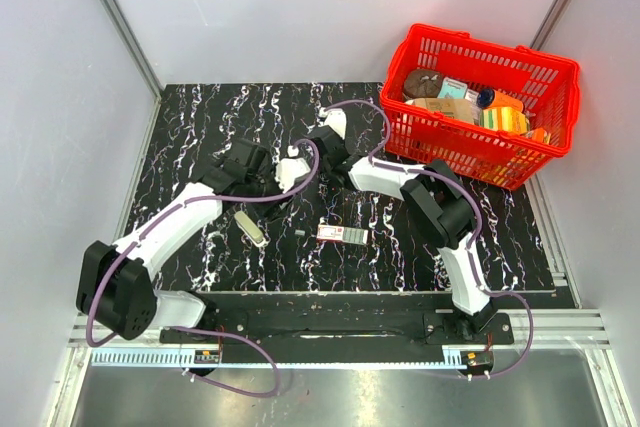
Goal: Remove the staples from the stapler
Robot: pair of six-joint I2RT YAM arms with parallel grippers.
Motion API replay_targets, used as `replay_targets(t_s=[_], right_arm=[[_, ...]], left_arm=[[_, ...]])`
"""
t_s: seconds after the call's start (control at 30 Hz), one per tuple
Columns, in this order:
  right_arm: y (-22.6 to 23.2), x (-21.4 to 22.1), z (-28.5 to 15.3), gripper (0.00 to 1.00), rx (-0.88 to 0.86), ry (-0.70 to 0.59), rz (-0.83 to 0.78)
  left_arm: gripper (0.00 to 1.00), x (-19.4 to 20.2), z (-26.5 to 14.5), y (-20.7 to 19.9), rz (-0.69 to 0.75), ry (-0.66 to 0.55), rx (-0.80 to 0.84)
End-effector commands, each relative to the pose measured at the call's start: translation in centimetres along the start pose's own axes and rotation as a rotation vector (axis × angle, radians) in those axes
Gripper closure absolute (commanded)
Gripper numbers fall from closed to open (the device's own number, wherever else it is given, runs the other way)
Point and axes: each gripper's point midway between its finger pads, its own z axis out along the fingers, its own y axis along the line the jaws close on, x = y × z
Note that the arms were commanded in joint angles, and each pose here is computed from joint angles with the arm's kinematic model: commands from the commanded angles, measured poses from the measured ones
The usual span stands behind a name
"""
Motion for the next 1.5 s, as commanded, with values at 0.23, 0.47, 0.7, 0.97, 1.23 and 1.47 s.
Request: replay_targets(t_s=[0.23,0.47,0.7,0.97,1.23,1.47], right_arm=[[0.4,-2.6,-3.4,0.14,-0.014,0.038,0.024],[-2.8,-6.9,-10.4,0.11,-0.049,-0.024,0.114],[-8.3,0.0,-14.9,0.15,0.000,0.074,0.137],[-11.9,4.5,-17.5,0.21,0.042,0.091,0.235],[-12.6,4.5,-18.5,0.23,0.016,0.027,0.279],[-12.8,4.5,-18.6,0.24,0.019,0.027,0.279]], left_arm=[[0.43,-0.3,-1.5,-1.4,0.163,0.035,-0.024],[0.39,0.0,-0.1,-1.7,0.219,0.086,0.020],[0.27,0.0,2.3,-4.5,0.392,0.048,0.134],[0.28,1.1,6.5,-4.4,0.475,0.117,0.226],[0.28,1.6,8.5,-3.6,0.546,0.129,0.209],[0.29,2.6,9.6,-3.7,0.581,0.158,0.229]])
